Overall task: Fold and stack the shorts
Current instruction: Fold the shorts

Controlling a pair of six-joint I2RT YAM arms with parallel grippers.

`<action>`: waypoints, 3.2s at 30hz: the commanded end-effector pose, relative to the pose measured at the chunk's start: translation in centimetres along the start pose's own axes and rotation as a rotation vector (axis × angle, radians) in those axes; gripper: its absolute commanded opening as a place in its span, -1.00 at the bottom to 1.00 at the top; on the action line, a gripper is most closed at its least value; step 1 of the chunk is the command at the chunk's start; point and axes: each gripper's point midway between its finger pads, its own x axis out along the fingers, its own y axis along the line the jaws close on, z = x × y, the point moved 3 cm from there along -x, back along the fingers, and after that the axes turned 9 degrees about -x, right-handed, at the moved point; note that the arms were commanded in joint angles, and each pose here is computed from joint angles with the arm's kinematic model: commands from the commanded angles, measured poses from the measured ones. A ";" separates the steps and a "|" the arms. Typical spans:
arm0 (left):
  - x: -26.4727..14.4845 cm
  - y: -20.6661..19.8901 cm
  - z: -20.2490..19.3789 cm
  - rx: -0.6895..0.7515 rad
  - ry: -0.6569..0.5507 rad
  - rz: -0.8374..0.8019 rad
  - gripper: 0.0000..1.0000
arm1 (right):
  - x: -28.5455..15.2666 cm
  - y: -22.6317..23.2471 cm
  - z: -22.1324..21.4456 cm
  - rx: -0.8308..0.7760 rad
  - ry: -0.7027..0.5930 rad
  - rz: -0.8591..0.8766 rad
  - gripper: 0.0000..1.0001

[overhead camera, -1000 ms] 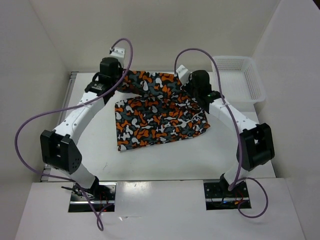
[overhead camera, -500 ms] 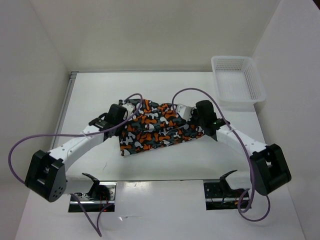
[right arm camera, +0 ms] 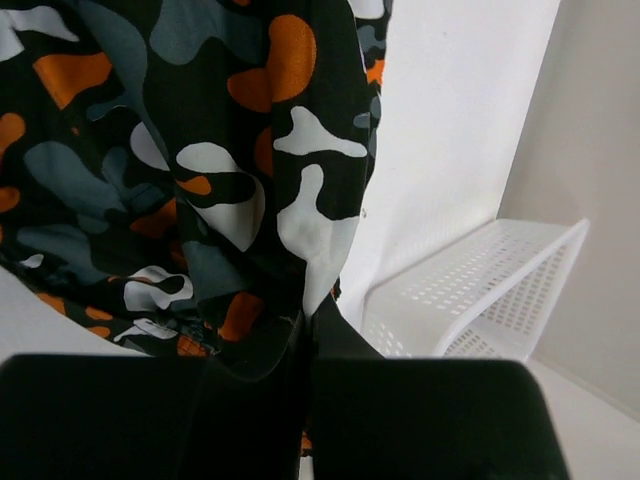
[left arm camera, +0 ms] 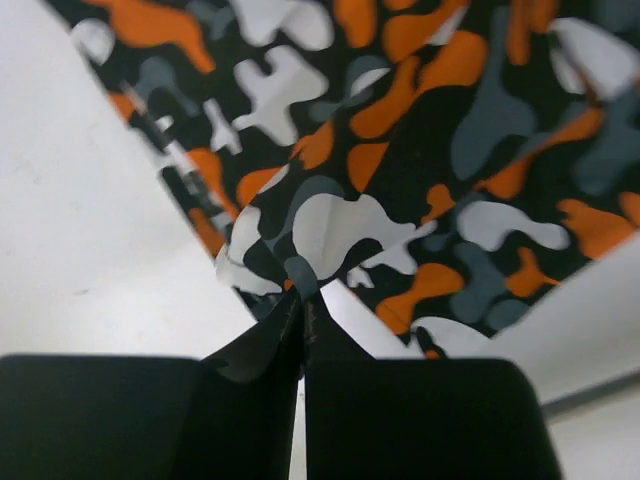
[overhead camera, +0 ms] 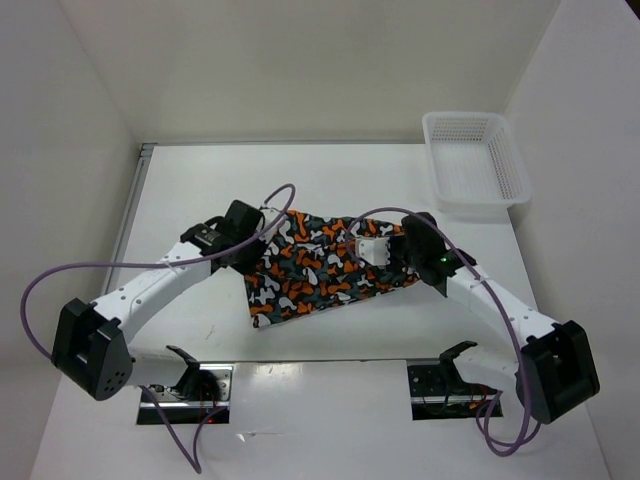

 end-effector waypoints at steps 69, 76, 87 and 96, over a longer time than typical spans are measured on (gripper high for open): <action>3.3 10.8 3.8 -0.315 -0.046 0.129 0.34 | 2.1 -8.5 7.6 0.728 -0.158 0.267 0.32; 8.0 11.9 3.1 -0.333 0.010 0.144 0.36 | 2.1 -1.1 5.9 0.686 -0.056 0.420 0.44; 12.0 13.7 2.9 -0.350 0.013 0.196 0.36 | 2.6 2.5 4.0 0.698 0.005 0.515 0.46; 13.3 12.1 1.0 -0.336 0.098 0.142 -0.01 | 1.4 4.8 4.8 0.647 0.017 0.664 0.46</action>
